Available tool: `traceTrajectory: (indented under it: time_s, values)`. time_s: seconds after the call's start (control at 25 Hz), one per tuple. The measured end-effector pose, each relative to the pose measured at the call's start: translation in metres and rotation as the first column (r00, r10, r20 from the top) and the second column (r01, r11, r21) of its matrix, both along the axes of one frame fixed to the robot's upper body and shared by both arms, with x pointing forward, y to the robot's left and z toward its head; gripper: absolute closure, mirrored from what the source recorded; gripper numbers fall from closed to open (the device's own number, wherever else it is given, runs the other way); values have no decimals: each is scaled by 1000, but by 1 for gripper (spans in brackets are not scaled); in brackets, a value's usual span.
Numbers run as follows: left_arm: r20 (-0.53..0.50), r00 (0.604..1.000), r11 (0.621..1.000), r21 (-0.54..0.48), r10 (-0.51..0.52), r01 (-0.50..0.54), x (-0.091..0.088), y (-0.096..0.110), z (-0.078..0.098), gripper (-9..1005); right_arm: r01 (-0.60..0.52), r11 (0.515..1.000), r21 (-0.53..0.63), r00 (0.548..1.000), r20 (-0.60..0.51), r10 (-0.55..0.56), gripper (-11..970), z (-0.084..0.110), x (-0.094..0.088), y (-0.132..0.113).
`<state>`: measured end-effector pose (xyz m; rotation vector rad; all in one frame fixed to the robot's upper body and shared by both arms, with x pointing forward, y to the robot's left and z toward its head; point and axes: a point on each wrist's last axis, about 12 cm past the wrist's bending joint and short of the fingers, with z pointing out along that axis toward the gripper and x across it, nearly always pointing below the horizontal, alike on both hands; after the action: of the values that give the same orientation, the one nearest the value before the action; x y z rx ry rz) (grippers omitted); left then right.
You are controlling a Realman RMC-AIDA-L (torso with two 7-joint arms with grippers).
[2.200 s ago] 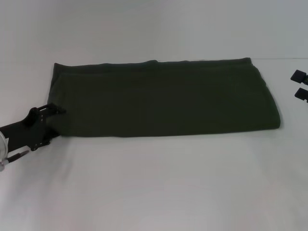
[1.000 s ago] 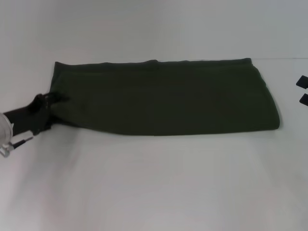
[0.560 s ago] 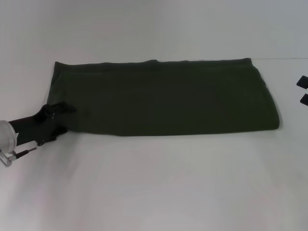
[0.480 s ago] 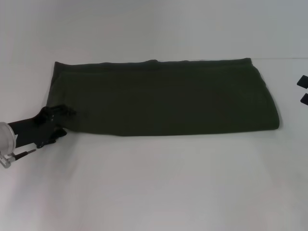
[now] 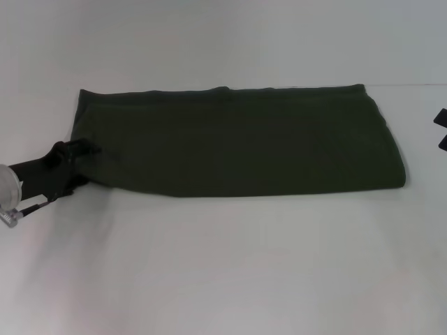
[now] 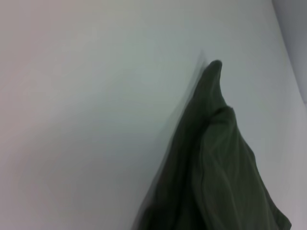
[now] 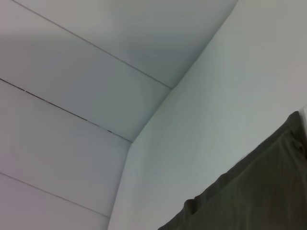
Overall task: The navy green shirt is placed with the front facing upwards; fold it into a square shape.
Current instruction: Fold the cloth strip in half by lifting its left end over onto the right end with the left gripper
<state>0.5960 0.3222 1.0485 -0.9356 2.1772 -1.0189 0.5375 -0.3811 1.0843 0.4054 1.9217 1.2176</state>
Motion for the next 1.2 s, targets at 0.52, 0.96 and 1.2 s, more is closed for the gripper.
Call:
traceTrajectory:
  time_s: [0.52, 0.96, 1.2]
  values:
    - [20, 1000, 1000, 8, -18, 18, 3, -5, 4, 305, 4, 1000, 5, 1000, -1, -4, 106, -1, -2, -1]
    - [23, 1000, 1000, 19, -16, 15, 3, -4, 4, 683, 8, 1000, 9, 1000, -4, -8, 106, -2, -4, -2]
    - [71, 993, 993, 83, -95, 89, -7, 3, 3, 894, 14, 1000, 3, 1000, -10, -14, 106, -3, -6, -4]
